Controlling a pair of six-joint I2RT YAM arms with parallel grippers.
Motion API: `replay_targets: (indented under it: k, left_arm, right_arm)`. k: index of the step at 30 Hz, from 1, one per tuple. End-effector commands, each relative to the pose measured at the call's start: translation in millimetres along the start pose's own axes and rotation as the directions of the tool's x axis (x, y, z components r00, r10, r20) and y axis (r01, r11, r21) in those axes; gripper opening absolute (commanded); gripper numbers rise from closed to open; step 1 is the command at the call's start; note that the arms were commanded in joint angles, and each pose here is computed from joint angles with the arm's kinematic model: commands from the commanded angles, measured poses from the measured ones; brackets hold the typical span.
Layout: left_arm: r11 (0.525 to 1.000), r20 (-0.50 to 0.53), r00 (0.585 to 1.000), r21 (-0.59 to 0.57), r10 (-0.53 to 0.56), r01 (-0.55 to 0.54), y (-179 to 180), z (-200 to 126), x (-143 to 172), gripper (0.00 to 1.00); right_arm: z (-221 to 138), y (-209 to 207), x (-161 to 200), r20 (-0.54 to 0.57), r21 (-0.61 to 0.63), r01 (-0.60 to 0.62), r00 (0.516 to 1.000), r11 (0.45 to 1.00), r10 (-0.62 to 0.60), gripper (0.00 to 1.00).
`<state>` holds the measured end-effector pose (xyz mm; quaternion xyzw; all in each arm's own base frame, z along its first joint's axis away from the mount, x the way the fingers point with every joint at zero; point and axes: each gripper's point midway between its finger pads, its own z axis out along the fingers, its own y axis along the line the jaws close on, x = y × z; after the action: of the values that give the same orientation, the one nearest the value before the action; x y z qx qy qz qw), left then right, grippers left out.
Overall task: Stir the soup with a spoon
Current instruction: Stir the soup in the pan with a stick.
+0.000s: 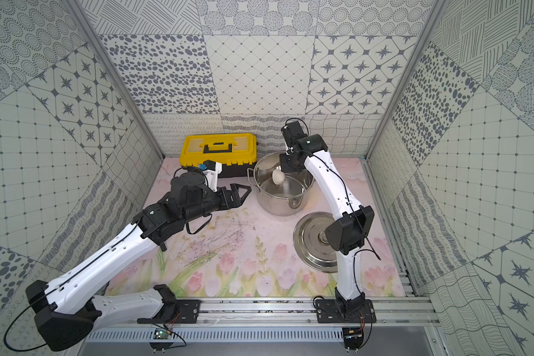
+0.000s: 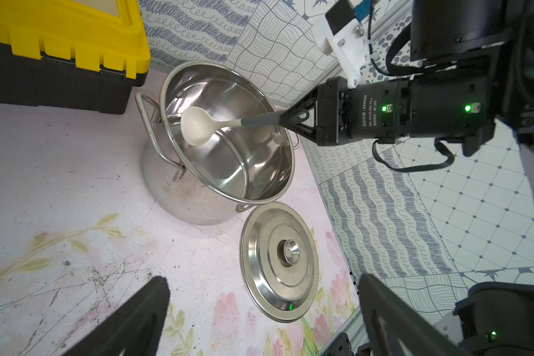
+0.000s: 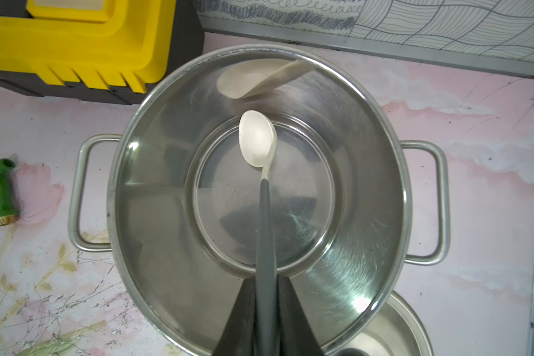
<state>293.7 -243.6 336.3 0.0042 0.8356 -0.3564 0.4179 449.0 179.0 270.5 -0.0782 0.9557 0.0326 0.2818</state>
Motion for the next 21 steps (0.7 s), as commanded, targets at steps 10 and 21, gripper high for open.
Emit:
replay_targets:
  k: [10,21]
  left_arm:
    - [1.000,0.002,1.000,0.017,-0.002,0.002,-4.1,5.8,-1.9,1.00]
    - [1.000,-0.007,1.000,0.029,-0.009,0.009,-6.6,6.7,1.0,1.00]
  right_arm:
    - [-30.7,-44.0,33.6,0.002,0.061,-0.012,1.000,0.998,0.012,0.00]
    - [-49.9,-26.4,82.1,-0.005,-0.057,-0.133,0.991,0.989,0.133,0.00]
